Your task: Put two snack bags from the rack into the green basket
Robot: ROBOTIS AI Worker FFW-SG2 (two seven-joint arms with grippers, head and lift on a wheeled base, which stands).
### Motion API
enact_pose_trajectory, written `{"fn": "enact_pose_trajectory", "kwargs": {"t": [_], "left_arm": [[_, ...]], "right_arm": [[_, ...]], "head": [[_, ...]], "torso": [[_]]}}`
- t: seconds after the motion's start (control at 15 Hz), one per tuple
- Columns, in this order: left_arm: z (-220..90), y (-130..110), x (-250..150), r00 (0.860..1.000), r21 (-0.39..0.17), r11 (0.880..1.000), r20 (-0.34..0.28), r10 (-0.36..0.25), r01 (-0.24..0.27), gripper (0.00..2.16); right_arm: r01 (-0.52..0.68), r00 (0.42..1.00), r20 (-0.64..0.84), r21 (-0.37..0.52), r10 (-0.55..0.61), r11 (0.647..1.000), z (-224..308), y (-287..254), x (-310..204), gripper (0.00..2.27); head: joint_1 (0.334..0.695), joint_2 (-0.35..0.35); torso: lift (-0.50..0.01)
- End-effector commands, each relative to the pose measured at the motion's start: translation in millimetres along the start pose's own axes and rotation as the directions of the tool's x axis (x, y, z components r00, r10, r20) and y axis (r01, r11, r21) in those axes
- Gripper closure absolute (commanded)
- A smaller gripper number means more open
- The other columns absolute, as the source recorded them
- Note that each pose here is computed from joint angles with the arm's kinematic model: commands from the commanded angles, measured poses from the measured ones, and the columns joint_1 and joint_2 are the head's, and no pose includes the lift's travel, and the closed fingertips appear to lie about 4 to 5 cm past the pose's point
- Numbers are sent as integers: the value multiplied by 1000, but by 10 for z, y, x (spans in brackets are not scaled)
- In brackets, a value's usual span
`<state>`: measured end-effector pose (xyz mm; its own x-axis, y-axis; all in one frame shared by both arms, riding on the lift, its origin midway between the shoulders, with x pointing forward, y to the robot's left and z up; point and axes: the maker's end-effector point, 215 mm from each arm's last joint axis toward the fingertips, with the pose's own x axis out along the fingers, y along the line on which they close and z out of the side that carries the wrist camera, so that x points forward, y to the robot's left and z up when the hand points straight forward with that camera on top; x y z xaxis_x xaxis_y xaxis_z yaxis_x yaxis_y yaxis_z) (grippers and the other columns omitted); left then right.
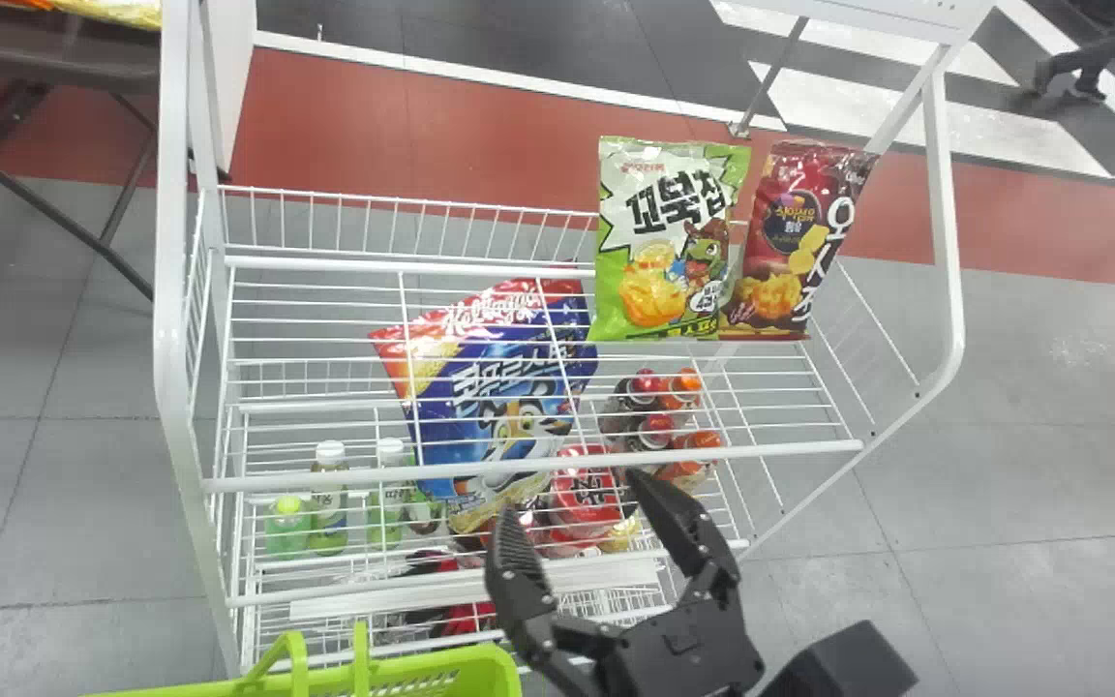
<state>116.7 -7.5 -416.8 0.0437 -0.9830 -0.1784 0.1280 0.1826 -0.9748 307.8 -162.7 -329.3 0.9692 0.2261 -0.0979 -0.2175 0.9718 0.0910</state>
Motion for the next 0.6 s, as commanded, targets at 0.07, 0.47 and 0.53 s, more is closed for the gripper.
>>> {"fn": "enact_pose_trajectory", "kwargs": {"t": [0.07,0.47,0.53], "left_arm": [[4,18,-4,1000,0,1000,9,-4,4,1517],[-14,30,-54,1000,-7,1000,26,-4,4,1517],[-21,34,-67,1000,-11,1000,27,-2,2,1517]], "right_arm": [[26,1000,-1,44,-26,999,-18,-252,-21,26],[28,999,33,55,-29,998,36,-235,-43,33],[26,999,34,57,-28,998,34,-224,-44,33]], "head": [[695,-350],[695,-350],[695,-350]], "torso": [[-7],[-7],[-7]]}}
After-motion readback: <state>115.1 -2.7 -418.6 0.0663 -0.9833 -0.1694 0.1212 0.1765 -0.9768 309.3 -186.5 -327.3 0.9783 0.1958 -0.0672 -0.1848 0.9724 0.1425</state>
